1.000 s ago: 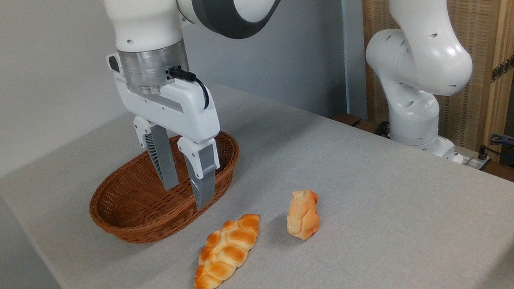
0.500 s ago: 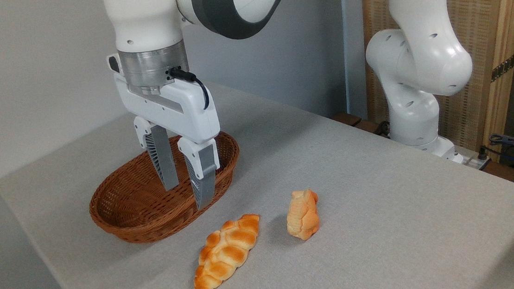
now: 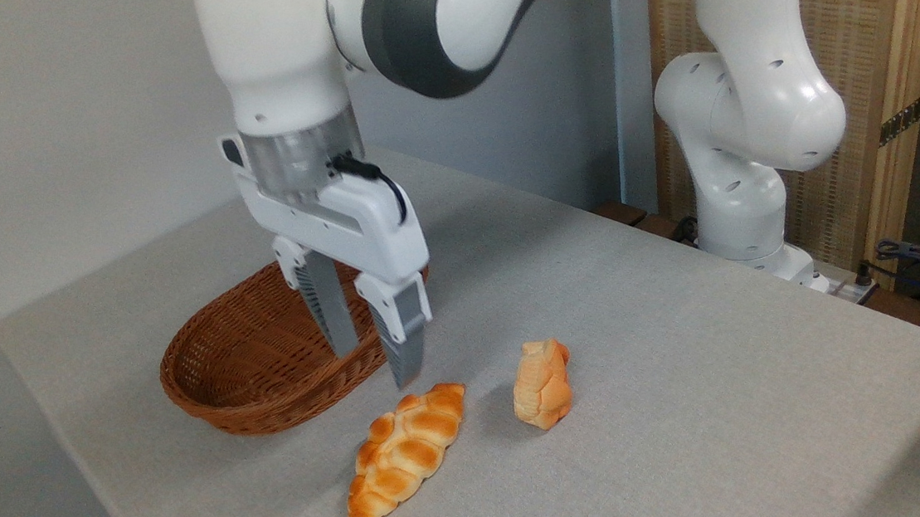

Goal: Put bread into the basket
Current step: 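Move the gripper from the basket down toward the small bread roll, then close the gripper around the small bread roll and lift it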

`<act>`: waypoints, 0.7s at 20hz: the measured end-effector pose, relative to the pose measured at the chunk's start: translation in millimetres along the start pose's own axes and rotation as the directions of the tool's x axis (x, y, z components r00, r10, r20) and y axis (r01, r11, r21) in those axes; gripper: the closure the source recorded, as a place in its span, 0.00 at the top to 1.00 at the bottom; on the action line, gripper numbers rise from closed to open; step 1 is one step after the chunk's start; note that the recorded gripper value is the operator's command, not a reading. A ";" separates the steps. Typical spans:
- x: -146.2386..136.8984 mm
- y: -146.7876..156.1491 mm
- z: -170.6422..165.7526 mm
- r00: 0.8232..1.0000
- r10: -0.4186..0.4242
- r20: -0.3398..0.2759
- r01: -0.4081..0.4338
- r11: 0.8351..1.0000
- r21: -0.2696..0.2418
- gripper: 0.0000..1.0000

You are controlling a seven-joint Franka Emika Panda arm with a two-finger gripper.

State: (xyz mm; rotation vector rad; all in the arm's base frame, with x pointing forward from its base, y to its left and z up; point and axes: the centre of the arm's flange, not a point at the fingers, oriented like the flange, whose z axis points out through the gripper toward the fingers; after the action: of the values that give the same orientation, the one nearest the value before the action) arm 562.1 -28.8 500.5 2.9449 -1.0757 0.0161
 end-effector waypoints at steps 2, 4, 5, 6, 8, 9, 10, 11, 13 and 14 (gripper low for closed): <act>-14.7 -6.6 20.5 0.999 0.021 0.034 -0.020 0.999 -0.029 1.00; -26.6 -11.7 33.5 0.998 0.041 0.054 -0.038 0.998 -0.049 1.00; -30.7 -13.4 36.8 0.997 0.046 0.058 -0.043 0.998 -0.055 1.00; -38.2 -16.5 40.7 0.996 0.055 0.064 -0.051 0.997 -0.064 1.00; -49.8 -21.0 42.2 0.996 0.062 0.069 -0.057 0.995 -0.077 1.00; -54.5 -22.8 41.6 0.996 0.063 0.069 -0.058 0.995 -0.081 1.00; -63.4 -26.7 38.9 0.996 0.064 0.069 -0.057 0.994 -0.088 1.00; -73.5 -31.4 35.0 0.996 0.060 0.069 -0.053 0.994 -0.097 1.00; -89.5 -37.8 29.6 0.996 0.059 0.074 -0.050 0.992 -0.113 1.00; -94.9 -39.6 28.1 0.995 0.059 0.078 -0.049 0.992 -0.118 1.00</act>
State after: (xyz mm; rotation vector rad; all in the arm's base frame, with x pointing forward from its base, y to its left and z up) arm 515.3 62.4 471.2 2.8347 -1.1246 -0.1615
